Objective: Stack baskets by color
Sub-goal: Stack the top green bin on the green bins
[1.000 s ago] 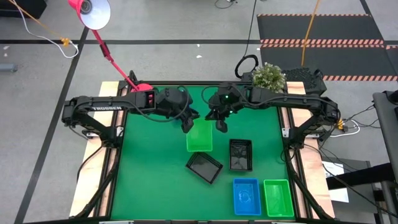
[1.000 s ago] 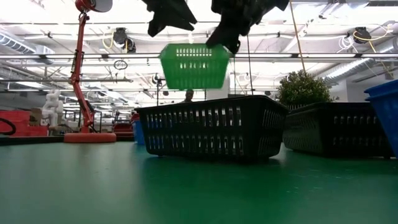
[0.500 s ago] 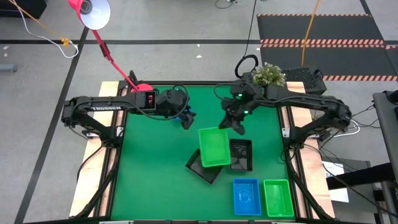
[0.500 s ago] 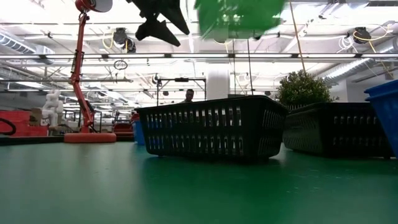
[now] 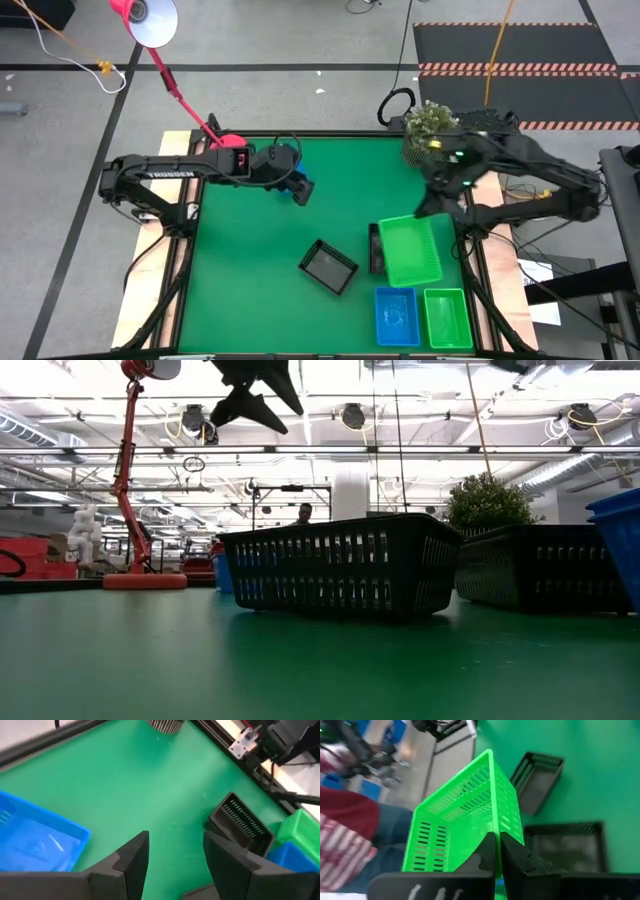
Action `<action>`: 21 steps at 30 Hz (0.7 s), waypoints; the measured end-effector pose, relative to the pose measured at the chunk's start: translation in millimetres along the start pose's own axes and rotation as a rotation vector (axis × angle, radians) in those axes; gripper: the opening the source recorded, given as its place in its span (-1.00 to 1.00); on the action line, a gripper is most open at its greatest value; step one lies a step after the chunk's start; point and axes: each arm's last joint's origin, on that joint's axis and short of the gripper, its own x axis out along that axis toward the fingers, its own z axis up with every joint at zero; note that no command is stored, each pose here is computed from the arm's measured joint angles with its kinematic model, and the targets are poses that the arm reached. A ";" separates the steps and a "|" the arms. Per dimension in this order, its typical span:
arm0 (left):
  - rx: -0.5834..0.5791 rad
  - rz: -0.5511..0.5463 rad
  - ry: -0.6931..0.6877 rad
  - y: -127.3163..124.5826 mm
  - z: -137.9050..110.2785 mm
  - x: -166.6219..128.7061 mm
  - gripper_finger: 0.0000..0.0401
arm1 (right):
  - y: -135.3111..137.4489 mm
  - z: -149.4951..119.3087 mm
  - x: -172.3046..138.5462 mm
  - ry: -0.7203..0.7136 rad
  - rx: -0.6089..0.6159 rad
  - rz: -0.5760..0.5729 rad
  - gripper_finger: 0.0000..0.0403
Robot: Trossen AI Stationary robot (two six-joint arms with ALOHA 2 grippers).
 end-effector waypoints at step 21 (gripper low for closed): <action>-0.176 -0.060 -0.017 -43.9 -34.6 -9.6 -0.07 | -3.8 -123.0 -24.0 -0.101 0.248 0.032 -1.00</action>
